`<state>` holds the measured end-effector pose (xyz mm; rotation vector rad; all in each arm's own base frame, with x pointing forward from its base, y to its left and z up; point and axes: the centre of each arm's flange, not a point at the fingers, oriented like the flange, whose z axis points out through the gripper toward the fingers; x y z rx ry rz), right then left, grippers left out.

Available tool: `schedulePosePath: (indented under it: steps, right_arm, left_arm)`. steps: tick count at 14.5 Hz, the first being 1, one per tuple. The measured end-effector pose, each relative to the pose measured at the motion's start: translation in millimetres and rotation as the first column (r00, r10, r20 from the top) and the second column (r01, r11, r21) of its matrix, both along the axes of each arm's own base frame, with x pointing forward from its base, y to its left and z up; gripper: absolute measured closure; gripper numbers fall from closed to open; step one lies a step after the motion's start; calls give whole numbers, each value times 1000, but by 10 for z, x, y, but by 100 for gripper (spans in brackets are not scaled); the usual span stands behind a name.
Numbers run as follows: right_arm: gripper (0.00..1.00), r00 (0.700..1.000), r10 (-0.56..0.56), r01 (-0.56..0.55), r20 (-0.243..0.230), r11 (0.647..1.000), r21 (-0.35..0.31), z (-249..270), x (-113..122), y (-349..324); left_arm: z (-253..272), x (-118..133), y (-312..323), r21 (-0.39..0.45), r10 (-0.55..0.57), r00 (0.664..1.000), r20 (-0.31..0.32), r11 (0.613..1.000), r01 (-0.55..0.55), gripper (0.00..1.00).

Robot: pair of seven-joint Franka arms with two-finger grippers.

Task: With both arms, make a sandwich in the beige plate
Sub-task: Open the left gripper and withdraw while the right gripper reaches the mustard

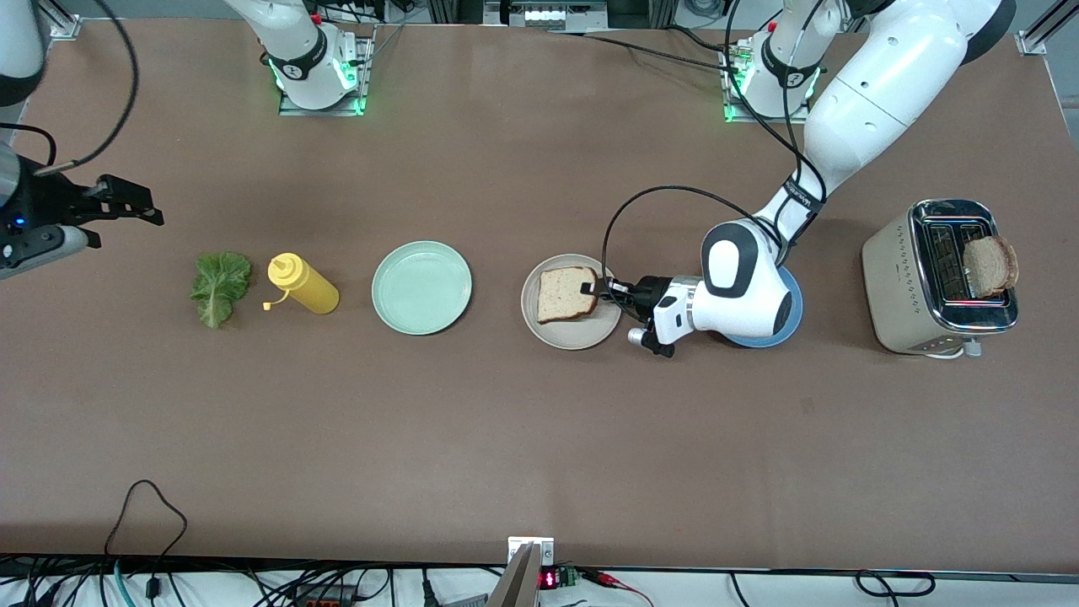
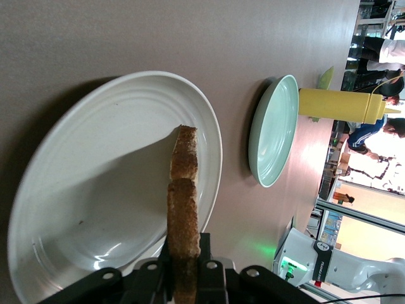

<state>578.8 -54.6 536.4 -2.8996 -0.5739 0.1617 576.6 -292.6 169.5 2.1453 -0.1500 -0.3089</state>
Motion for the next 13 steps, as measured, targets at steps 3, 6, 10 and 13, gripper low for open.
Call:
schedulePosePath:
  steps: [3, 6, 10, 13]
  right_arm:
    - [0, 993, 107, -116, 50, 971, 208, -323, -2, -564]
    - [0, 973, 179, -223, 149, 900, 375, -823, -11, -1032]
    - [0, 913, 214, -376, 348, 776, 506, -1472, -123, -1217]
    - [0, 813, 193, -524, 549, 653, 547, -1997, -263, -1154]
  left_arm:
    - [59, 45, 37, 1, 3, 1000, 15, 1000, -3, 49]
    - [264, 92, 123, 49, -91, 993, 80, 995, 88, 20]
    - [735, 164, 456, 211, -257, 962, 97, 949, 232, 0]
    - [1140, 149, 608, 427, -319, 946, 59, 865, 265, 0]
